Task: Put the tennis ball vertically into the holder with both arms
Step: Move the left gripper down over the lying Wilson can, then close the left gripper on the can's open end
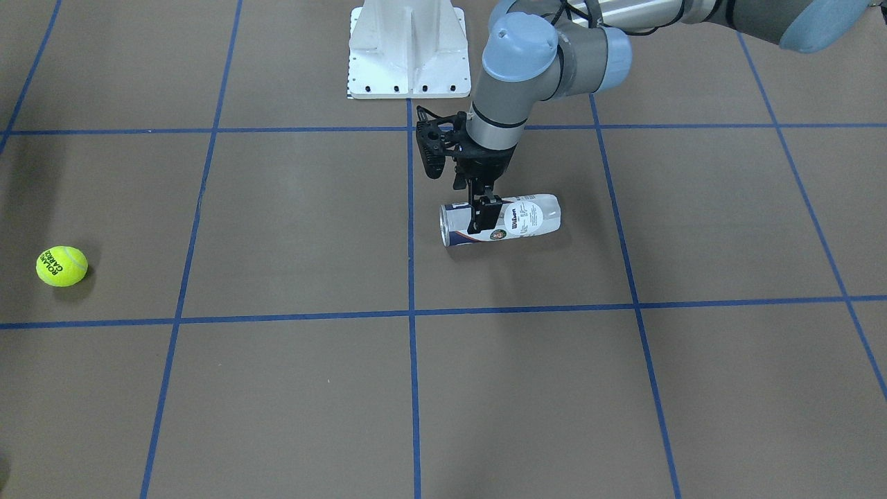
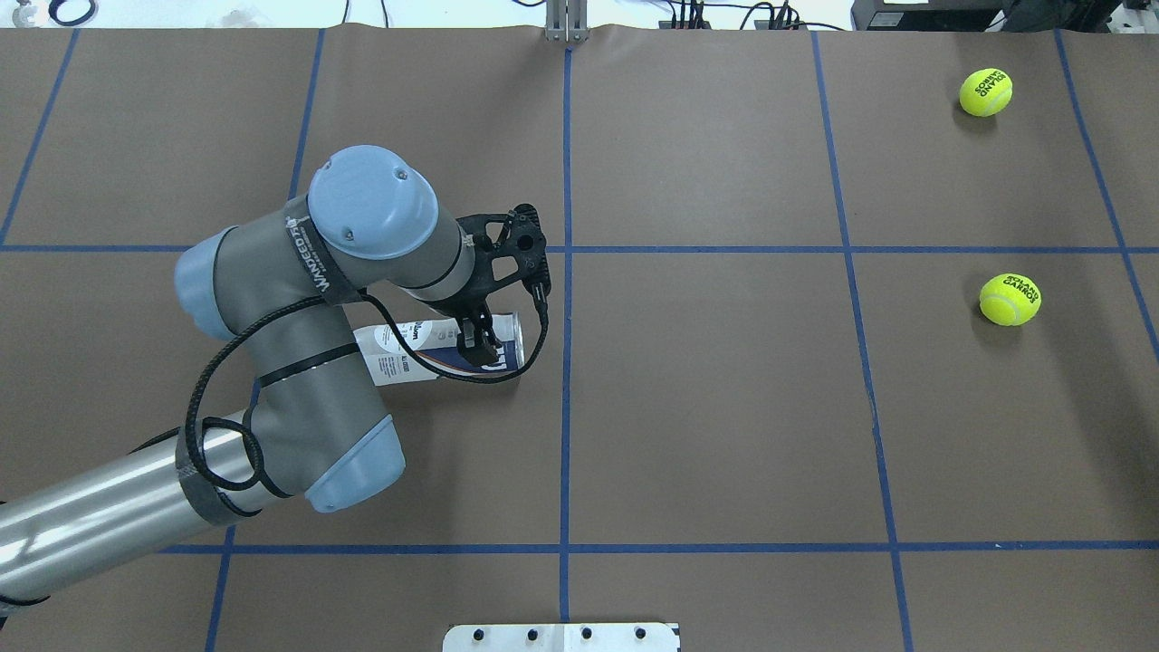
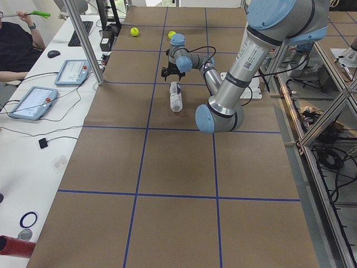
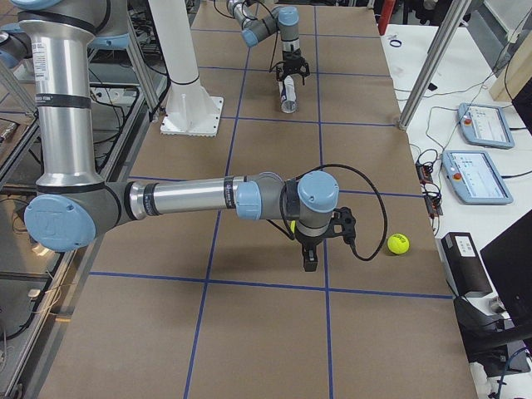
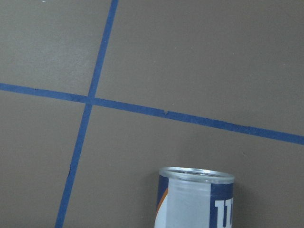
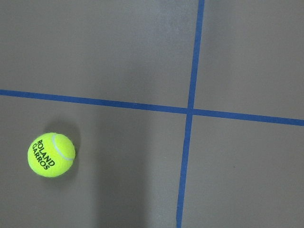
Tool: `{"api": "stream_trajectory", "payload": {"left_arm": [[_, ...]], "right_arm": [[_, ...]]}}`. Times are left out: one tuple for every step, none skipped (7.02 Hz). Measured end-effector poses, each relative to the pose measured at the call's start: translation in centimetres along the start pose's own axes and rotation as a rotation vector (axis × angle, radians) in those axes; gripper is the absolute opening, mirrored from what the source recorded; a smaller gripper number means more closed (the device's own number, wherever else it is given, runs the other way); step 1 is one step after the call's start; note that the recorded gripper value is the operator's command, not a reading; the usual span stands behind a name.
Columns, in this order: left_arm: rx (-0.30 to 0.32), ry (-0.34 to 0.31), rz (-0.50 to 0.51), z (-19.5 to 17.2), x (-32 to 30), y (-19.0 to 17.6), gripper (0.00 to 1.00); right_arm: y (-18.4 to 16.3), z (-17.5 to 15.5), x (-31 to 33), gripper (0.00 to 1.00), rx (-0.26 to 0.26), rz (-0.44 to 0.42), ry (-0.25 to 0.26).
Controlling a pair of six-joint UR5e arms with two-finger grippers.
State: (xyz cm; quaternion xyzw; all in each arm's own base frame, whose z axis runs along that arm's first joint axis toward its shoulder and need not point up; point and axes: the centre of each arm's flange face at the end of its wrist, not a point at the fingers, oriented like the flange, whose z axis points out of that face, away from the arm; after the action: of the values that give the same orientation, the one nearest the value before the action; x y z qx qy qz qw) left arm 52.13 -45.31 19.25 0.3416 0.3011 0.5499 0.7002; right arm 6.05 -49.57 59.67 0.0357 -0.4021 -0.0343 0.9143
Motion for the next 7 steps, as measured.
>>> {"api": "stream_trajectory", "payload": {"left_arm": [[-0.006,0.008,0.005,0.8,0.3,-0.9,0.99],[-0.011,0.005,0.01,1.3,0.5,-1.5,0.99],[-0.019,-0.016,0.018,1.9,0.6,-2.0,0.99],[-0.031,-0.039,0.027,2.7,0.8,-2.6,0.99],[-0.045,-0.048,0.032,3.5,1.1,-2.9,0.99],[-0.053,-0.048,0.035,4.1,1.4,-3.0,0.99],[-0.06,-0.046,0.036,4.5,1.6,-3.0,0.99]], "right_arm": [[0.0,0.0,0.0,1.0,-0.001,0.001,0.0],[0.1,0.1,0.1,1.0,-0.002,0.003,0.0],[0.2,0.2,0.2,1.0,-0.004,0.005,0.0],[0.5,0.3,0.4,1.0,-0.007,0.008,0.0],[0.7,0.5,0.5,1.0,-0.009,0.01,0.0],[0.9,0.6,0.6,1.0,-0.012,0.013,0.0],[1.1,0.7,0.7,1.0,-0.014,0.015,0.0]]}}
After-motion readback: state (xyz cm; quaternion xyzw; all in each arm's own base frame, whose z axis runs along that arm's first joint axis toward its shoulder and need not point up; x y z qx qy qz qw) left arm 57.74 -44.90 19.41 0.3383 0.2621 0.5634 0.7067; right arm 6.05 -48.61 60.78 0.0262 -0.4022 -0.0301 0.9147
